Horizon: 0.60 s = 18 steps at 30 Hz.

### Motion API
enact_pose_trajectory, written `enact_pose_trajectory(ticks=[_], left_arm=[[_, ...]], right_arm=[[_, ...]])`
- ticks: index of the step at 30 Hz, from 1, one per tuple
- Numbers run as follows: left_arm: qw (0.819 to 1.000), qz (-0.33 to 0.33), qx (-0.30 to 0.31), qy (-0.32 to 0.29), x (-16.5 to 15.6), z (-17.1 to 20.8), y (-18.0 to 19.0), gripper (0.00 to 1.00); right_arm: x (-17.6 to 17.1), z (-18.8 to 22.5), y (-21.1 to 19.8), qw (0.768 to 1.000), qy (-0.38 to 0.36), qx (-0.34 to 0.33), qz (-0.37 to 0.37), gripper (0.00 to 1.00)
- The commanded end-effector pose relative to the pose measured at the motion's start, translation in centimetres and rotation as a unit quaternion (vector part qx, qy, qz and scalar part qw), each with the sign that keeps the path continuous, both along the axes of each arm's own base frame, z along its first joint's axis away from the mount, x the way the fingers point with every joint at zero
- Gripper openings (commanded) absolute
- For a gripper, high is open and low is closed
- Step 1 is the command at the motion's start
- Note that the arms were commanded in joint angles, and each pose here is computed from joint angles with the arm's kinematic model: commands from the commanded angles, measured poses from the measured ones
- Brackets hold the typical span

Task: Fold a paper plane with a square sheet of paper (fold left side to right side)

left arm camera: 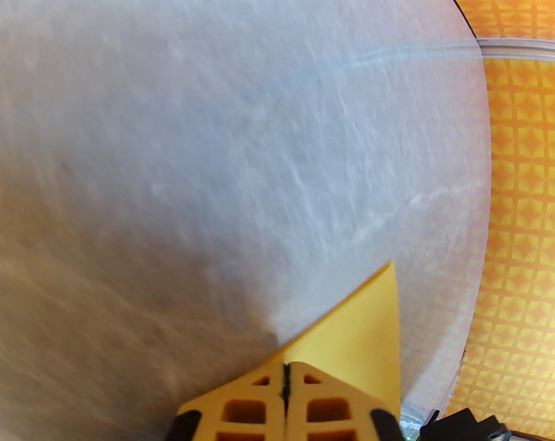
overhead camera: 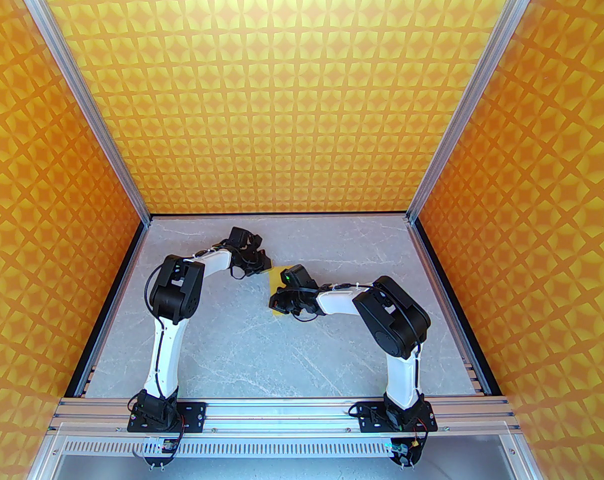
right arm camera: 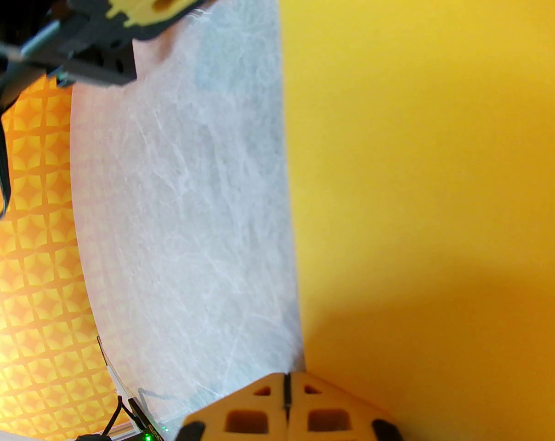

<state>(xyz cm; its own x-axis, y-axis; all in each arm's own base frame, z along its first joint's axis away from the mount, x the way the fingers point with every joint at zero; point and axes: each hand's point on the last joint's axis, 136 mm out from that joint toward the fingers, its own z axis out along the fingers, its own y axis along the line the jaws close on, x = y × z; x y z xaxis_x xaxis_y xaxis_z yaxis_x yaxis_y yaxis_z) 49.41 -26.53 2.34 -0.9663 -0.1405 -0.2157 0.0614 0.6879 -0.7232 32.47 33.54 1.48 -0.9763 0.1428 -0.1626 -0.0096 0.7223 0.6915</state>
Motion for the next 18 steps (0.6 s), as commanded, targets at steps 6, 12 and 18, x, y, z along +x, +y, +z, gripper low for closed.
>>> enact_pose_trajectory(ticks=[6, 12, 18], left_arm=[[0.996, 0.06, 0.044, -0.047, 3.5, 2.5, 5.3, 0.0], [0.996, 0.046, 0.002, -0.071, 0.6, 7.1, 3.2, 0.0], [0.999, -0.002, -0.032, -0.038, -3.4, 5.5, -1.0, 0.0]], right_arm=[[-6.0, -5.7, -4.0, 0.987, 0.129, -0.1, 0.01, 0.0], [-5.3, -5.1, -3.4, 0.988, 0.12, -0.096, 0.015, 0.0], [-4.5, -3.9, -2.9, 0.99, 0.106, -0.092, 0.021, 0.0]])
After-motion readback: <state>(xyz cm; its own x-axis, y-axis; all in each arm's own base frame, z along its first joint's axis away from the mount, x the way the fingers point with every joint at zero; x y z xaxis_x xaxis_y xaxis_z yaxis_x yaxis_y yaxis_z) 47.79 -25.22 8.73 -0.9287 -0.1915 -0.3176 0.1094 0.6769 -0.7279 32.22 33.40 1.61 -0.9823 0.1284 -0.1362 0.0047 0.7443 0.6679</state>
